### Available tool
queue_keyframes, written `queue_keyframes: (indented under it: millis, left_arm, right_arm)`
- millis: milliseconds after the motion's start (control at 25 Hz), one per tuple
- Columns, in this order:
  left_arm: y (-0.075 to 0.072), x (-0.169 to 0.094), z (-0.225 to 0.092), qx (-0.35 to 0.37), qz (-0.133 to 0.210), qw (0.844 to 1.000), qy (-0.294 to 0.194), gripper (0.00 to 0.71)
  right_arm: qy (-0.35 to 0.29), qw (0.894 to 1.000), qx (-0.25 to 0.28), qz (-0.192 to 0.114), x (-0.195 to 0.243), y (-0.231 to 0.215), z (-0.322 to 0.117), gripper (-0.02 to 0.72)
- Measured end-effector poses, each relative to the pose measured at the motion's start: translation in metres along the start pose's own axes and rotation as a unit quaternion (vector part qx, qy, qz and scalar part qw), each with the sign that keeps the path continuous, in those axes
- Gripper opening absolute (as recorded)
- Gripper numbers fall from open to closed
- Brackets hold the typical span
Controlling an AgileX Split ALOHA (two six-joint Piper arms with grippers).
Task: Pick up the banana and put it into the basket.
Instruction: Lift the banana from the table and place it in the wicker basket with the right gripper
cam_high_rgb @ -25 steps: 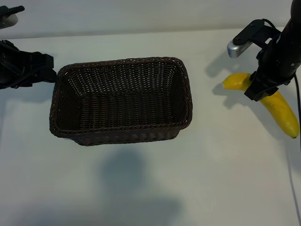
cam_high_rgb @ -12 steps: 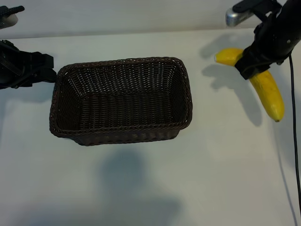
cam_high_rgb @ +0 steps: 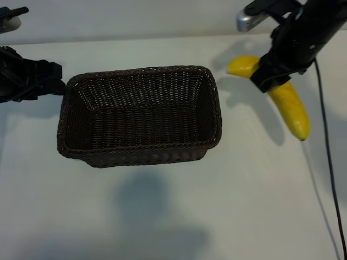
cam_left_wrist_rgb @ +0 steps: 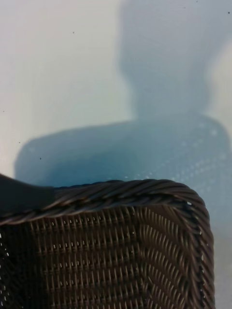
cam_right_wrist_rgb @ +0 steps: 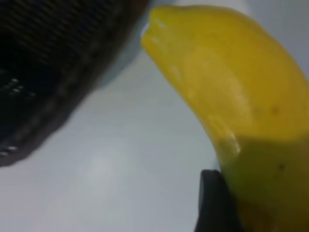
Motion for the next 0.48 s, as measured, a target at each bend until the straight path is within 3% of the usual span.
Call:
queue_keyframes:
  millis: [200,480]
  left_arm:
    - [0.0,0.0,0.0,0.0,0.0,1.0,0.001,0.588]
    - [0.0,0.0,-0.001,0.0,-0.001,1.0,0.003,0.588]
  right_arm:
    - [-0.008,1.0,-0.023,0.009,0.003,0.025,0.008,0.412]
    - [-0.019,1.0,-0.002,0.011,0.0,0.033,0.014,0.412]
Point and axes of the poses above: a point on each arm's last joint axis where the gripper is mounted, x pointing out along that axis toward the gripper, y along the wrist's bending axis when the last joint is at zero, z = x × y, the point moved 2 cm from there along x, pointing out along that axis toward the gripper, and after that the axes turned 3 degrees about x, right-handed, at the moved point
